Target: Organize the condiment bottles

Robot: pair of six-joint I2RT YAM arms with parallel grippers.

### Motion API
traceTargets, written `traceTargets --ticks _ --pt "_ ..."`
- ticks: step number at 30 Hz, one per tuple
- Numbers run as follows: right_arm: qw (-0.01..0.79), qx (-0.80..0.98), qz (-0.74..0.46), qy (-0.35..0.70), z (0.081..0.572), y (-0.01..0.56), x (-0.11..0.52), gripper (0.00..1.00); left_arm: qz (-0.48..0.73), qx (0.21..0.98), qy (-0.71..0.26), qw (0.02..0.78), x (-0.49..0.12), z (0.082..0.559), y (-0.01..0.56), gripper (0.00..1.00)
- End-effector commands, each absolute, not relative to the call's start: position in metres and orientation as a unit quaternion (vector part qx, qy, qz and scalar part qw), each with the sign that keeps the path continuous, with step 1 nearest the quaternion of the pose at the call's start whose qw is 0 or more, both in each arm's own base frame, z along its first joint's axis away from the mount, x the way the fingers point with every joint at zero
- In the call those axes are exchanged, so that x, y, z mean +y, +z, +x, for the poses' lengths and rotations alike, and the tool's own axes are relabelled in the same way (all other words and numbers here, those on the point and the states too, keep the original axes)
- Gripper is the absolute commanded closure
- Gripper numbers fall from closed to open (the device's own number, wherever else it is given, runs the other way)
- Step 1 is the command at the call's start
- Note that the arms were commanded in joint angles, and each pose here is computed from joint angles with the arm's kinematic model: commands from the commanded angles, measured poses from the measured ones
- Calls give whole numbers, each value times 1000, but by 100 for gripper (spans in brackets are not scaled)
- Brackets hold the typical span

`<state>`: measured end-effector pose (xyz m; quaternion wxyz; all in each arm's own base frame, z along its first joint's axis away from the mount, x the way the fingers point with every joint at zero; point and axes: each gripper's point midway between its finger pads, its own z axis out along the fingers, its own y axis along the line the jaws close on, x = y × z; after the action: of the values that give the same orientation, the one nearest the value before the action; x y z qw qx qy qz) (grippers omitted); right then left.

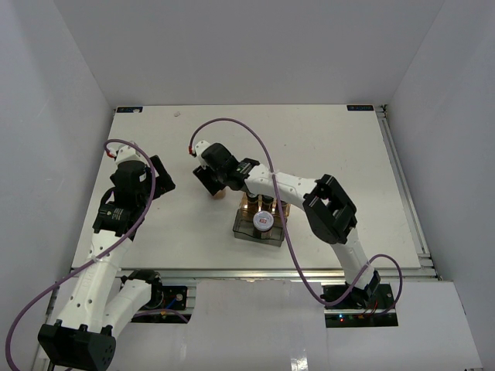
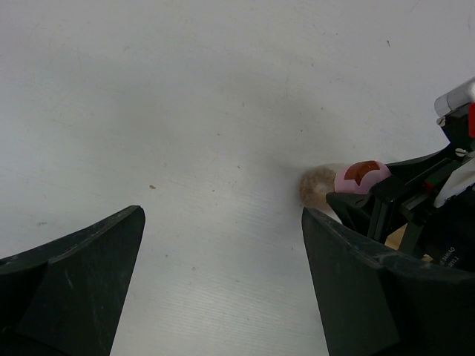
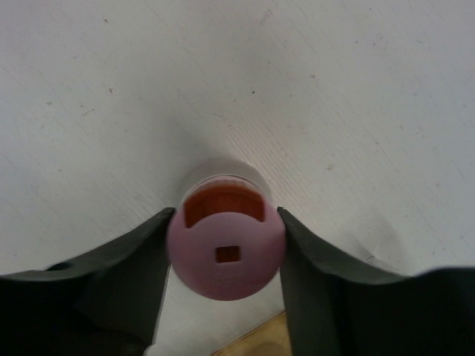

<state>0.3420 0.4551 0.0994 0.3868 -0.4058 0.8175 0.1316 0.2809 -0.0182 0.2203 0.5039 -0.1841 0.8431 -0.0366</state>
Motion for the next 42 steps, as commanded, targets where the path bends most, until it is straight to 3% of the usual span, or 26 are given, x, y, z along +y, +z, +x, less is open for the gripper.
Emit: traceTargets --ticks 1,7,10,17,22,31,42 --pt "400 814 -397 139 348 108 456 49 -188 835 -34 517 -14 282 226 2" --pt "414 810 -393 134 349 132 449 75 -188 836 -33 515 -14 282 225 2" --pt "433 804 -387 124 349 160 440 92 -187 837 -33 513 -15 282 223 2" --pt "528 767 -350 97 342 276 381 92 -185 840 -40 509 -18 283 221 2" --pt "552 772 -307 68 347 302 323 92 -184 839 -43 509 -19 283 222 2" --pt "528 813 -234 71 360 255 231 92 -183 840 -45 510 -20 286 224 2" --pt "502 825 -247 76 365 204 232 92 -180 840 -53 509 -24 289 230 2"
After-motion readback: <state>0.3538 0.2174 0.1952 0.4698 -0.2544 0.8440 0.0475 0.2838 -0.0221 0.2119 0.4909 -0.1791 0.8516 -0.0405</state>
